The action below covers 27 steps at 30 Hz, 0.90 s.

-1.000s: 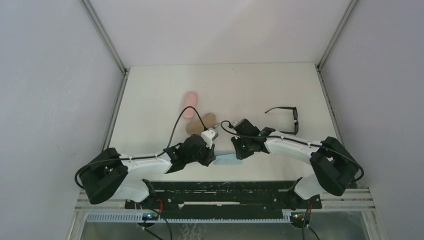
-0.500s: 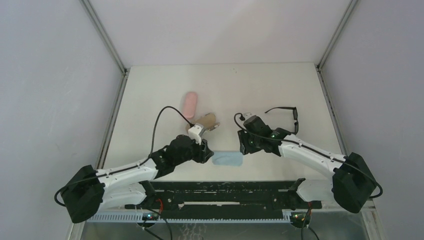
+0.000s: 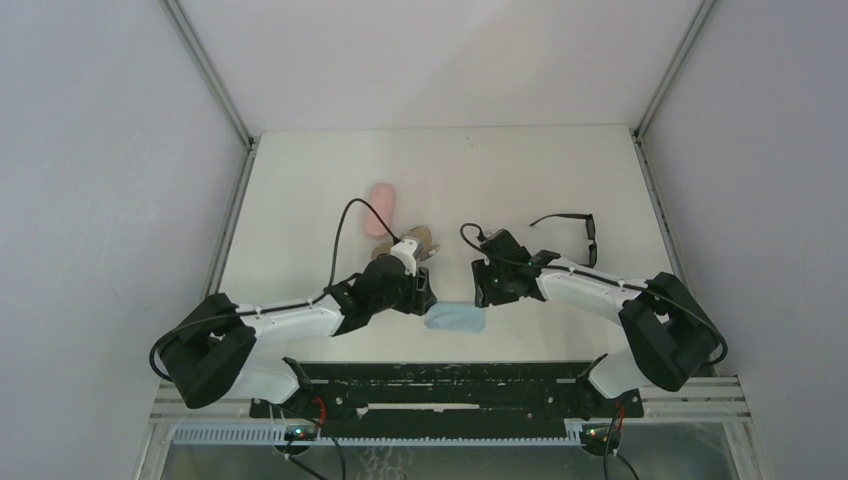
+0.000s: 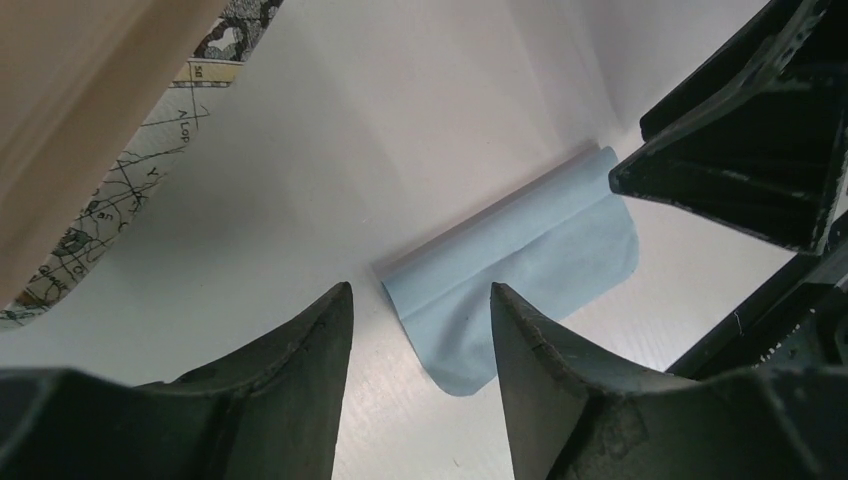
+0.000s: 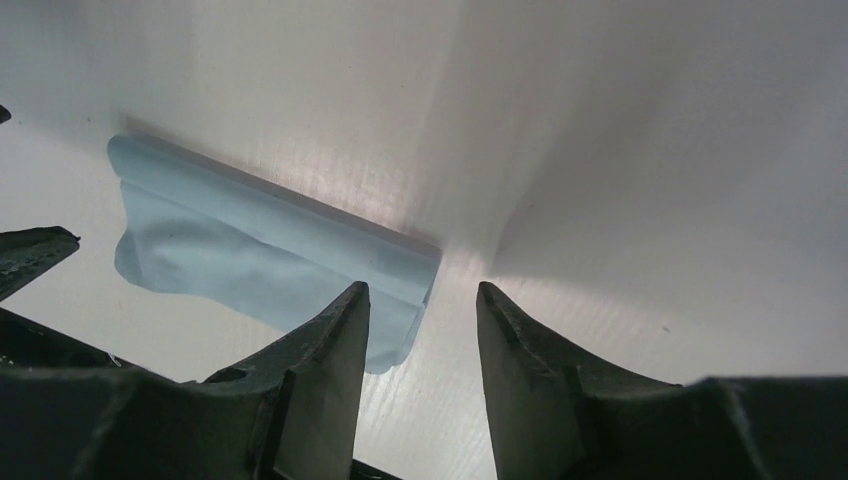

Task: Organize the sunglasses
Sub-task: Fold the glasses cleaning cloth at the center of the board.

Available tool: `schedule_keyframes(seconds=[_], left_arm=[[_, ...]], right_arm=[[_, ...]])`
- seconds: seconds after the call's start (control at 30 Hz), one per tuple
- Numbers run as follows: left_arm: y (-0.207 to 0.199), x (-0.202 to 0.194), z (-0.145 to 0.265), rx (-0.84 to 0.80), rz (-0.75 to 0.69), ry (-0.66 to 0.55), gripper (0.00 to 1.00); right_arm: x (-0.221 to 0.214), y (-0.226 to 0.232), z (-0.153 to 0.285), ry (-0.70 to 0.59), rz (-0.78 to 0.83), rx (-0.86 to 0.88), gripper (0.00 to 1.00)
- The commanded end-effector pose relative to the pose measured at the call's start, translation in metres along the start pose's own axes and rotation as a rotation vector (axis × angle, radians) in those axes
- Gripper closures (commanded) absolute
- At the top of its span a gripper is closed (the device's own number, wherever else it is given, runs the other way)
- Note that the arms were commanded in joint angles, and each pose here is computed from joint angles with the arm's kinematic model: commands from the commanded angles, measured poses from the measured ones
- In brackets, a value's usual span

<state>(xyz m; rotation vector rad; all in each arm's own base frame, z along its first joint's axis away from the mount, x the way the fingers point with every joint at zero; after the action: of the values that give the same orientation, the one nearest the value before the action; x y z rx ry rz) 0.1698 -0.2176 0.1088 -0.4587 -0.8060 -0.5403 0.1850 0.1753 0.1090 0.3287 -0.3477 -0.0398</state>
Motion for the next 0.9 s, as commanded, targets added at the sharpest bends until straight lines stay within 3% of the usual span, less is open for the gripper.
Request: schedule_keyframes(seconds=[0.0, 0.23, 0.87], left_arm=[[-0.001, 0.021, -0.006, 0.025, 0.038, -0.053, 0.41], [0.004, 0.021, -0.007, 0.078, 0.048, -0.041, 0.39], [0.022, 0.018, -0.009, 0.222, 0.111, 0.024, 0.41]], right_arm=[[0.006, 0.006, -0.009, -0.005, -0.037, 0.047, 0.56], [0.004, 0.003, -0.016, 0.03, -0.05, 0.043, 0.57], [-0.002, 0.0, -0.02, 0.083, -0.052, 0.034, 0.81]])
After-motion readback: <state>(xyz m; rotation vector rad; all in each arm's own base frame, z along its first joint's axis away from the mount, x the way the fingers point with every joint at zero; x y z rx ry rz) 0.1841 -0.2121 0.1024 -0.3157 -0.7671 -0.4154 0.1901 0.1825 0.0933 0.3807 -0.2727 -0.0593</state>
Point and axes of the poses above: each gripper's point midway between its finger pads, its own z axis back along the fingers, its own y axis along the line the jaws close on, x = y × z, the point moved 9 cm from there along z, back along the fingers, and after that the axes turned 15 degrees about -z, right-handed, at the moved point
